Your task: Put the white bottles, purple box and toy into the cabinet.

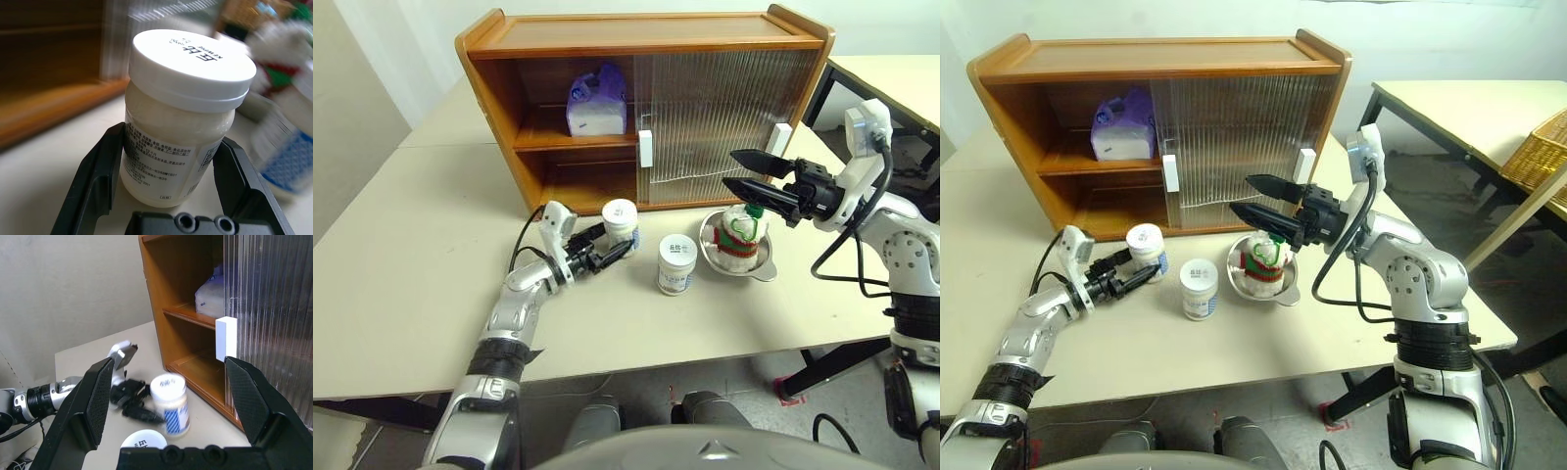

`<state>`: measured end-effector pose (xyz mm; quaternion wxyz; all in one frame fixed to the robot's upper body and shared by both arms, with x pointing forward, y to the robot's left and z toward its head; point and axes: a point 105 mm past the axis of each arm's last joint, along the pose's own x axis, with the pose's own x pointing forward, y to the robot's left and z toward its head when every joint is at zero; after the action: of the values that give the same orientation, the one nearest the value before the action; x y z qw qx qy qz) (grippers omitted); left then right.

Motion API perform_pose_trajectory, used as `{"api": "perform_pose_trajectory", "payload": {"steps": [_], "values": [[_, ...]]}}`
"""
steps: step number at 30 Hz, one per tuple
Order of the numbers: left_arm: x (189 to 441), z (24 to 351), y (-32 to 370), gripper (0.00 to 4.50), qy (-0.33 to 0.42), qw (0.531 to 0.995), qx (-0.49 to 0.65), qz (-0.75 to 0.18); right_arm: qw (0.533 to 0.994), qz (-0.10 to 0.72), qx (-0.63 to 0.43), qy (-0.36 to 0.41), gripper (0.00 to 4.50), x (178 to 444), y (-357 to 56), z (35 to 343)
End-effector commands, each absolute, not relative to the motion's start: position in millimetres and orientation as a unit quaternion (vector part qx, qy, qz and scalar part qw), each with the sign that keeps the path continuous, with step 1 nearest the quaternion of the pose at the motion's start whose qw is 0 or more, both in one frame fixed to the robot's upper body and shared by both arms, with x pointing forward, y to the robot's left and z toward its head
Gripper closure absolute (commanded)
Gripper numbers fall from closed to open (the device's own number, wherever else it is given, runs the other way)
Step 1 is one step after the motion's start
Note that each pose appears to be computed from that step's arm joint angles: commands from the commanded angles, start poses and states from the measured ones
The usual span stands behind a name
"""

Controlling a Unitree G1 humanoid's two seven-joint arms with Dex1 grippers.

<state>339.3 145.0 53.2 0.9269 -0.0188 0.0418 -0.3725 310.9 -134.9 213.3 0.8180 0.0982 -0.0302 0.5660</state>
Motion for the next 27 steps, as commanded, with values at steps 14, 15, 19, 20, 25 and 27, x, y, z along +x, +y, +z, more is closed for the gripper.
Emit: {"api": "perform_pose_trajectory", "payload": {"steps": [14, 15, 19, 20, 25, 27], "values": [[401.6, 88.1, 164.7, 1.46, 0.019, 0.969, -0.016, -0.245, 0.816, 0.57, 0.09, -0.036, 0.0, 311.3, -133.4, 215.9], [403.1, 86.9, 164.9, 1.46, 0.022, 0.97, -0.016, -0.243, 0.816, 0.569, 0.091, -0.037, 0.0, 311.5, -133.0, 216.5], [409.9, 83.0, 169.7, 1.46, 0.031, 0.975, -0.013, -0.221, 0.816, 0.569, 0.09, -0.038, 0.0, 311.4, -132.8, 217.3], [412.2, 82.3, 170.7, 1.46, 0.033, 0.976, -0.011, -0.214, 0.817, 0.569, 0.09, -0.038, 0.0, 311.3, -133.1, 217.5], [421.4, 75.9, 169.2, 1.46, 0.049, 0.982, -0.001, -0.185, 0.817, 0.569, 0.088, -0.038, 0.0, 311.1, -135.2, 218.0], [423.5, 71.6, 167.6, 1.46, 0.059, 0.982, 0.008, -0.178, 0.817, 0.569, 0.087, -0.038, 0.0, 311.1, -135.5, 217.9]]}}
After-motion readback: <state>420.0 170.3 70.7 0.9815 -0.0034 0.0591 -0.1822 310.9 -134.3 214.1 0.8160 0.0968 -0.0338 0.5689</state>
